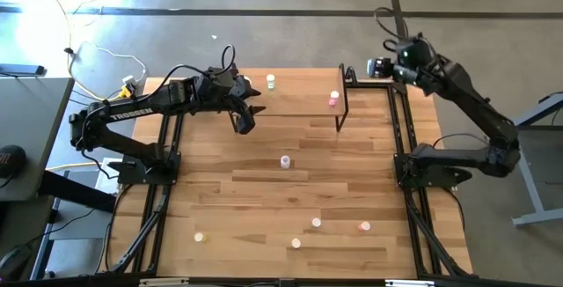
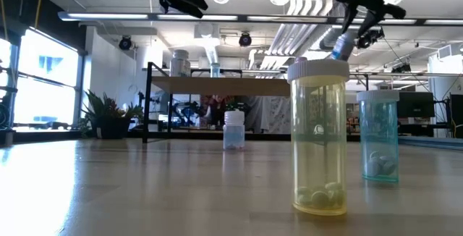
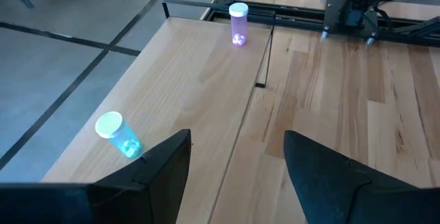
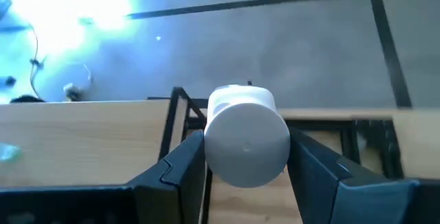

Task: Pick and place medicine bottles onto shelf by color
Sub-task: Put the white pill bottle on the shelf

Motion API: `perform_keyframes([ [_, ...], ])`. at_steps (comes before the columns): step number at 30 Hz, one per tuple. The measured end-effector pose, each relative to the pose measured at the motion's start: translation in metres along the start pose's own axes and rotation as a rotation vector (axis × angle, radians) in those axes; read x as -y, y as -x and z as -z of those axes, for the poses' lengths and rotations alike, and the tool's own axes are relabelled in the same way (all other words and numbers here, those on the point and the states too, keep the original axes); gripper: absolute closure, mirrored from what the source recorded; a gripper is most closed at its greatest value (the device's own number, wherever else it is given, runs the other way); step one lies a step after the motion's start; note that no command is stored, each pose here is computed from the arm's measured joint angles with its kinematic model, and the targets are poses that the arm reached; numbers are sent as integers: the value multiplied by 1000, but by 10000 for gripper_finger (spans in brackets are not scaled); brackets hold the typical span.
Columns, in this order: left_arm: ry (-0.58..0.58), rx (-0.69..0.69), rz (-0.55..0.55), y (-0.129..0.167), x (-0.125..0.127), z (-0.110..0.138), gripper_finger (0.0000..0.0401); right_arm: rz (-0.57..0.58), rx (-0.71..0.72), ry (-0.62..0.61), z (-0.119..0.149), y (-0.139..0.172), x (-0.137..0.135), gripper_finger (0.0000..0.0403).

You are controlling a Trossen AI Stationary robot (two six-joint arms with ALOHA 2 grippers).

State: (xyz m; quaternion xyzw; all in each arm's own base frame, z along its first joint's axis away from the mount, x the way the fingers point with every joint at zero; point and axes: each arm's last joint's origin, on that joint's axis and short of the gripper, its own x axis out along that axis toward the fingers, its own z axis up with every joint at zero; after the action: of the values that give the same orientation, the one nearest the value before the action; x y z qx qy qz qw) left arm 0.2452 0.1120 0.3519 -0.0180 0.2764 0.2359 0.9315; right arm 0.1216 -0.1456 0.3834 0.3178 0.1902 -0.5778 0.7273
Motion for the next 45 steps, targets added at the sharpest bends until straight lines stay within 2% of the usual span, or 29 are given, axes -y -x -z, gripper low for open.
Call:
perform_keyframes([
  [3,0,0,0,0,0,0,178,-33,-6,117,-18,-4,-11,249],
  [12,0,0,0,0,0,0,178,-173,-23,578,-70,-22,-52,249],
  [17,0,0,0,0,0,0,178,-254,-154,836,-79,-42,-68,249],
  [21,9,0,0,0,0,0,178,-320,-258,987,-79,-60,-78,249],
  [29,27,0,0,0,0,0,178,-457,-298,1221,-66,-80,-112,249],
  [33,27,0,0,0,0,0,178,-473,-368,1306,-53,-93,-119,249],
  [38,27,0,0,0,0,0,178,-451,-462,1354,-45,-104,-119,249],
  [45,26,-1,-5,0,0,0,178,-453,-511,1363,-39,-121,-122,249],
])
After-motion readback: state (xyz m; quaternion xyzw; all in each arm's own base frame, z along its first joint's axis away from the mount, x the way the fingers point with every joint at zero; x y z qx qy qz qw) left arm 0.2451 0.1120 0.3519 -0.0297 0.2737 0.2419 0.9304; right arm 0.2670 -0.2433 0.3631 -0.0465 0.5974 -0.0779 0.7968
